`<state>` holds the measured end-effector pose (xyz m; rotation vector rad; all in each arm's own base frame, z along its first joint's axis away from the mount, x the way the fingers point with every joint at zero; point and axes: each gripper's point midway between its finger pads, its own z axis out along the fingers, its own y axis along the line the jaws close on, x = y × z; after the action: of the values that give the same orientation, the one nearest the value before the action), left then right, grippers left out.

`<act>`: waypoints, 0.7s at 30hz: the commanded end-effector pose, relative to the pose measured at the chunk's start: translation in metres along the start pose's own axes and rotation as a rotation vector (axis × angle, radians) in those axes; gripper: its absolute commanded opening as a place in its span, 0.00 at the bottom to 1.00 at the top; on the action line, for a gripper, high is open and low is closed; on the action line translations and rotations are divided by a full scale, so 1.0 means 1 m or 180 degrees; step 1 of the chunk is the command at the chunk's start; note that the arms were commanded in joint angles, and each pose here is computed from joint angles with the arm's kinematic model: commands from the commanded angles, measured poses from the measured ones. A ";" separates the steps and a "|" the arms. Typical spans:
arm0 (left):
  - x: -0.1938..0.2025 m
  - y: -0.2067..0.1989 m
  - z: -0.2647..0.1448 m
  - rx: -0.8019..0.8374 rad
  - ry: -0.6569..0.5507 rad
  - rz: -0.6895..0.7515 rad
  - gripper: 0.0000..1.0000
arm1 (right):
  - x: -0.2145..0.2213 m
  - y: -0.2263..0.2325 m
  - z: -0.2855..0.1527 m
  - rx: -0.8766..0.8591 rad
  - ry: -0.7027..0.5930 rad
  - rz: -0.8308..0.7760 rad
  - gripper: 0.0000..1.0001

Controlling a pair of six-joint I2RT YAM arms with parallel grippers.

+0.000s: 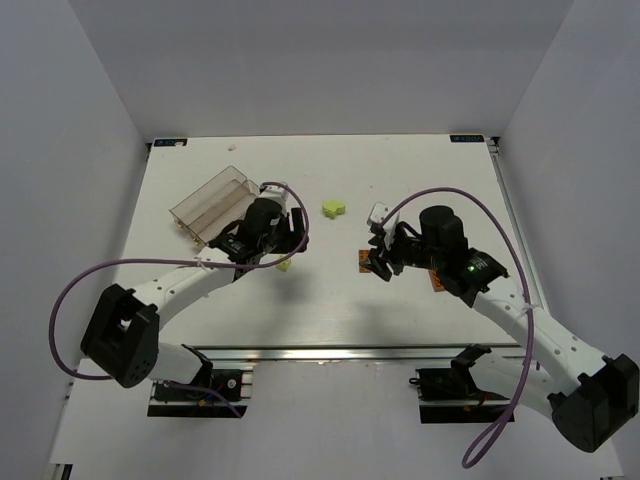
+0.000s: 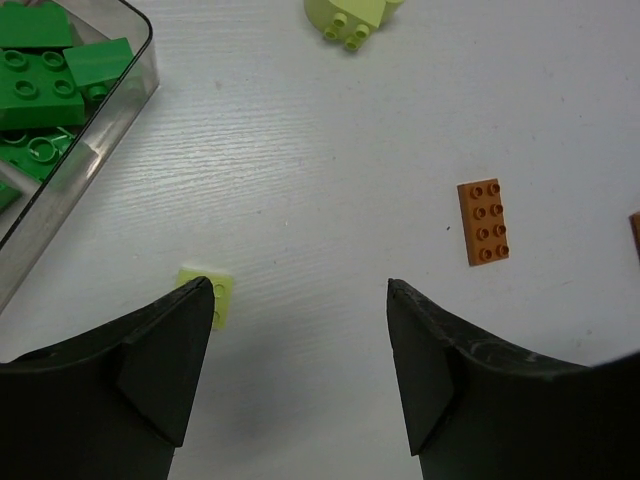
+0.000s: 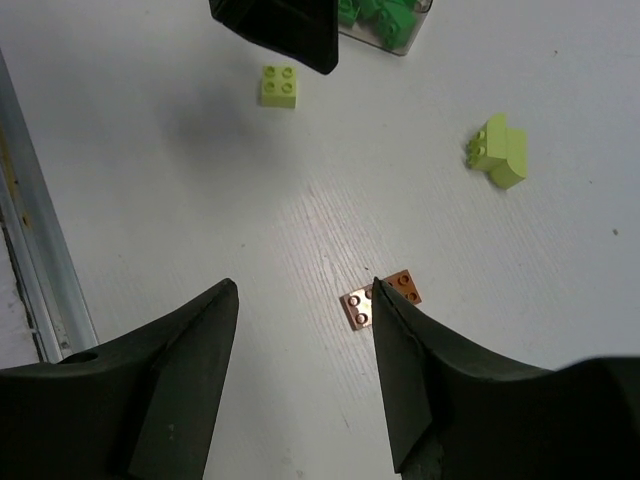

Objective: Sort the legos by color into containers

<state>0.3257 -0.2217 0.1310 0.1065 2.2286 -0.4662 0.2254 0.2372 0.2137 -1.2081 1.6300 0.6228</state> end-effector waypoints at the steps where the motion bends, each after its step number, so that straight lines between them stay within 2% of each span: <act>1: -0.012 0.004 -0.002 -0.0161 -0.0185 -0.0238 0.80 | 0.008 -0.002 0.003 -0.0072 0.0119 -0.0264 0.62; 11: 0.027 0.027 0.025 -0.0707 0.0304 -0.0421 0.79 | 0.020 -0.014 0.006 0.0074 0.0263 -0.0460 0.62; 14: 0.034 0.039 0.032 -0.0906 0.0339 -0.0355 0.78 | 0.017 -0.018 0.002 0.0173 0.0228 -0.0494 0.63; 17: 0.043 0.064 0.033 -0.1316 0.0416 -0.0155 0.77 | 0.011 -0.017 -0.003 0.0200 0.0126 -0.0506 0.64; 21: 0.044 0.071 0.037 -0.1468 0.0518 -0.0015 0.76 | 0.007 -0.013 -0.005 0.0144 0.0073 -0.0493 0.64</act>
<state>0.3313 -0.1805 0.0383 -0.1089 2.4787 -0.0175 0.2348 0.2245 0.1978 -1.3166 1.5941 0.4702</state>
